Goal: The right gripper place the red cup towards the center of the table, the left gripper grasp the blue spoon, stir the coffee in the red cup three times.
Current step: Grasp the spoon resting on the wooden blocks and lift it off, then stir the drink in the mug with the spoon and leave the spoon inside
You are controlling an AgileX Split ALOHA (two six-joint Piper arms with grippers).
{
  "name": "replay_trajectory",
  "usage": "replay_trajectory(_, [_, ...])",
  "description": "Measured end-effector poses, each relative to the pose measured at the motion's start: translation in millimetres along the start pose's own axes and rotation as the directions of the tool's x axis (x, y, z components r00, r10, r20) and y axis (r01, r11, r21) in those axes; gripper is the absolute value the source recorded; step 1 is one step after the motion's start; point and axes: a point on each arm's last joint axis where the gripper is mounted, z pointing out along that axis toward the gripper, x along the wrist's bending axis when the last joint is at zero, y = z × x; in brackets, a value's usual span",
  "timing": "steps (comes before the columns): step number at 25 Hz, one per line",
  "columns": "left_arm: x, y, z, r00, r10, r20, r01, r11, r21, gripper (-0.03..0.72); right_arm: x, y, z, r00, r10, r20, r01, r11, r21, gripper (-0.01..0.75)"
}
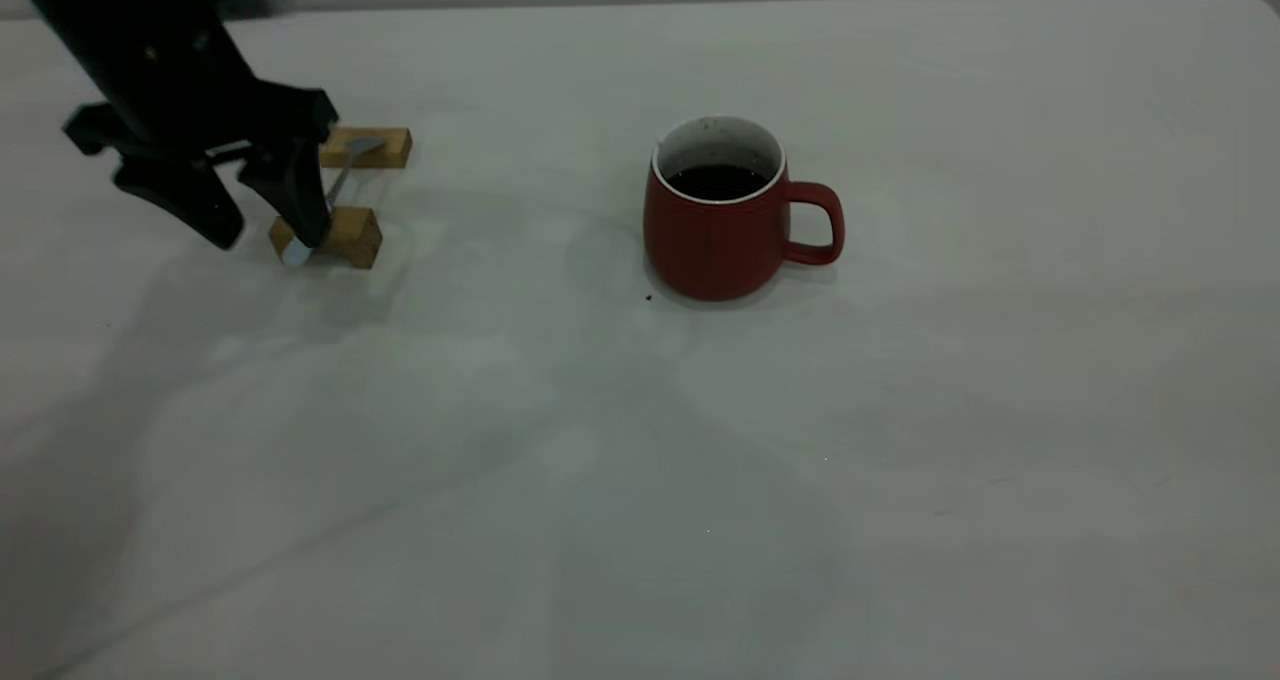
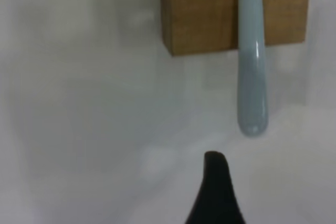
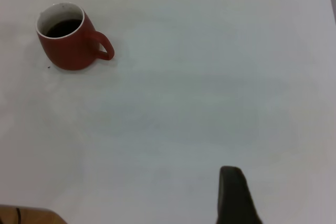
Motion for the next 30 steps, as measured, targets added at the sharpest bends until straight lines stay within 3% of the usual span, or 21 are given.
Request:
replay_trajectory(5, [1.8, 6.8, 19.6, 1.000, 0.001, -0.002, -0.001, 1.000, 0.021, 0.617, 0.0, 0.0, 0.0, 1.000, 0.000, 0.000, 0.000, 1.000, 0.000, 0.493])
replay_trajectory(9, [3.5, 13.5, 31.3, 1.000, 0.001, -0.002, -0.001, 1.000, 0.022, 0.538, 0.0, 0.0, 0.0, 1.000, 0.000, 0.000, 0.000, 1.000, 0.000, 0.493])
replay_trajectory(12, [3.4, 16.9, 39.6, 1.000, 0.004, -0.002, -0.003, 1.000, 0.026, 0.433, 0.0, 0.0, 0.0, 1.000, 0.000, 0.000, 0.000, 1.000, 0.000, 0.493])
replay_trajectory(17, [0.8, 23.9, 40.8, 1.000, -0.023, 0.003, 0.023, 0.999, 0.036, 0.136, 0.0, 0.0, 0.0, 1.000, 0.000, 0.000, 0.000, 1.000, 0.000, 0.493])
replay_trajectory(23, [-13.3, 51.7, 2.4, 0.981, -0.169, 0.090, 0.158, 0.980, 0.121, 0.139, 0.0, 0.0, 0.0, 1.000, 0.000, 0.000, 0.000, 1.000, 0.000, 0.493])
replay_trajectory(25, [-24.4, 61.5, -16.4, 0.940, -0.301, 0.163, 0.271, 0.946, 0.180, 0.139, 0.0, 0.0, 0.0, 1.000, 0.000, 0.000, 0.000, 1.000, 0.000, 0.493])
replay_trajectory(27, [-39.0, 67.5, -31.9, 0.844, -0.474, 0.253, 0.405, 0.871, 0.278, 0.139, 0.0, 0.0, 0.0, 1.000, 0.000, 0.000, 0.000, 1.000, 0.000, 0.493])
replay_trajectory(30, [-61.5, 73.9, -51.6, 0.600, -0.727, 0.335, 0.547, 0.678, 0.491, 0.139, 0.0, 0.0, 0.0, 1.000, 0.000, 0.000, 0.000, 1.000, 0.000, 0.493])
